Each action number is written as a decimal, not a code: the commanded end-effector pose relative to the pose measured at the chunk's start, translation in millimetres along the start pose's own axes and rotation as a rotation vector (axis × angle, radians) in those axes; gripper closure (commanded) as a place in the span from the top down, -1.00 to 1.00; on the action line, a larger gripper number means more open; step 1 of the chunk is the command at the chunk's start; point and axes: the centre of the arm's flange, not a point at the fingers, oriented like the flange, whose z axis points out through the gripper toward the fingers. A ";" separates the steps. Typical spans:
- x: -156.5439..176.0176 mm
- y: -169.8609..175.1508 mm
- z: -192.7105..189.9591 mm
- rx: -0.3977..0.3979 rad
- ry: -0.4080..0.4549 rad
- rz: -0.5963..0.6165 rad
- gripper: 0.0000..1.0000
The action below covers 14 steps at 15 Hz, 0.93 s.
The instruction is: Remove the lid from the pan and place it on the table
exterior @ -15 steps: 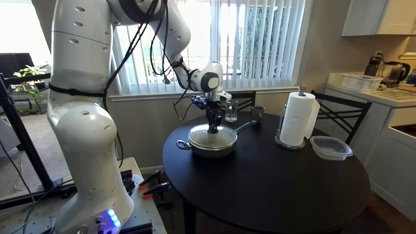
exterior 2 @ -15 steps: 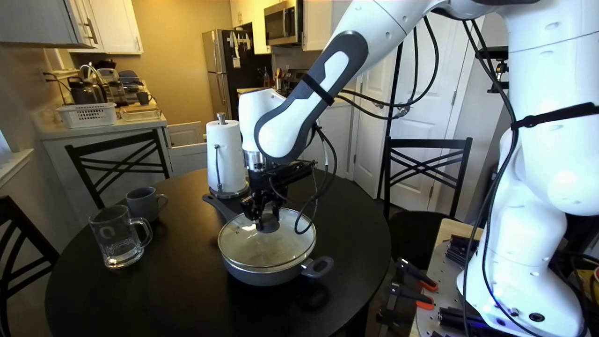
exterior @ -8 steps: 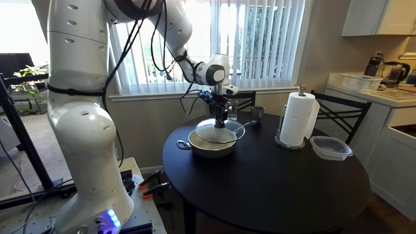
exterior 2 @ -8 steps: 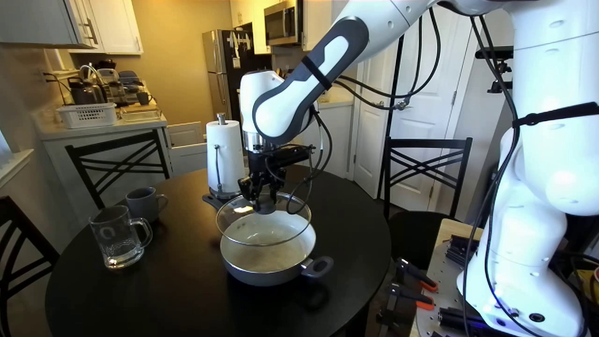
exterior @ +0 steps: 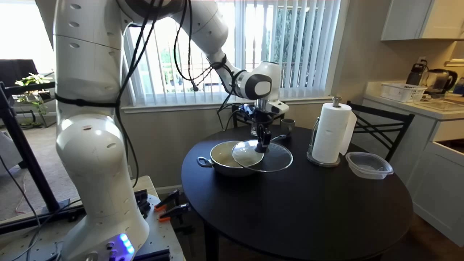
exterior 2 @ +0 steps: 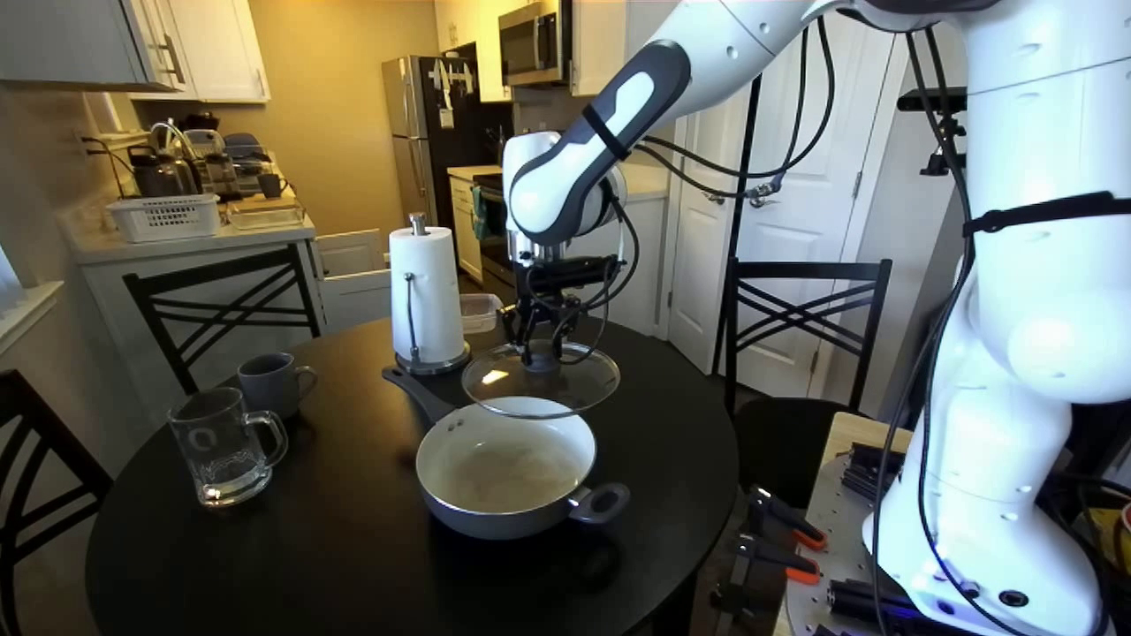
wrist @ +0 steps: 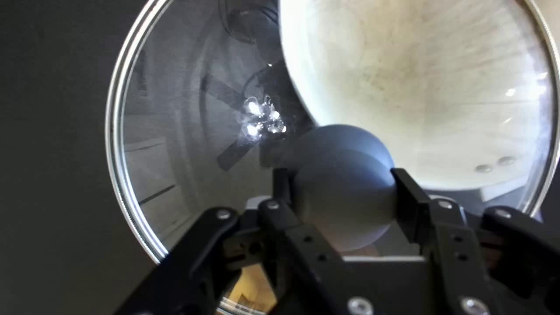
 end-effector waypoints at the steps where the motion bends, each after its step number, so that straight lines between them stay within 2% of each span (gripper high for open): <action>1: 33.9 59.8 -18.4 0.037 -0.011 0.153 -0.35; 4: 50.1 110.9 -10.5 0.030 -0.015 0.248 -0.35; 7: 55.2 143.8 5.7 0.000 -0.025 0.296 -0.35; 14: 33.2 150.0 63.8 -0.066 -0.115 0.276 -0.35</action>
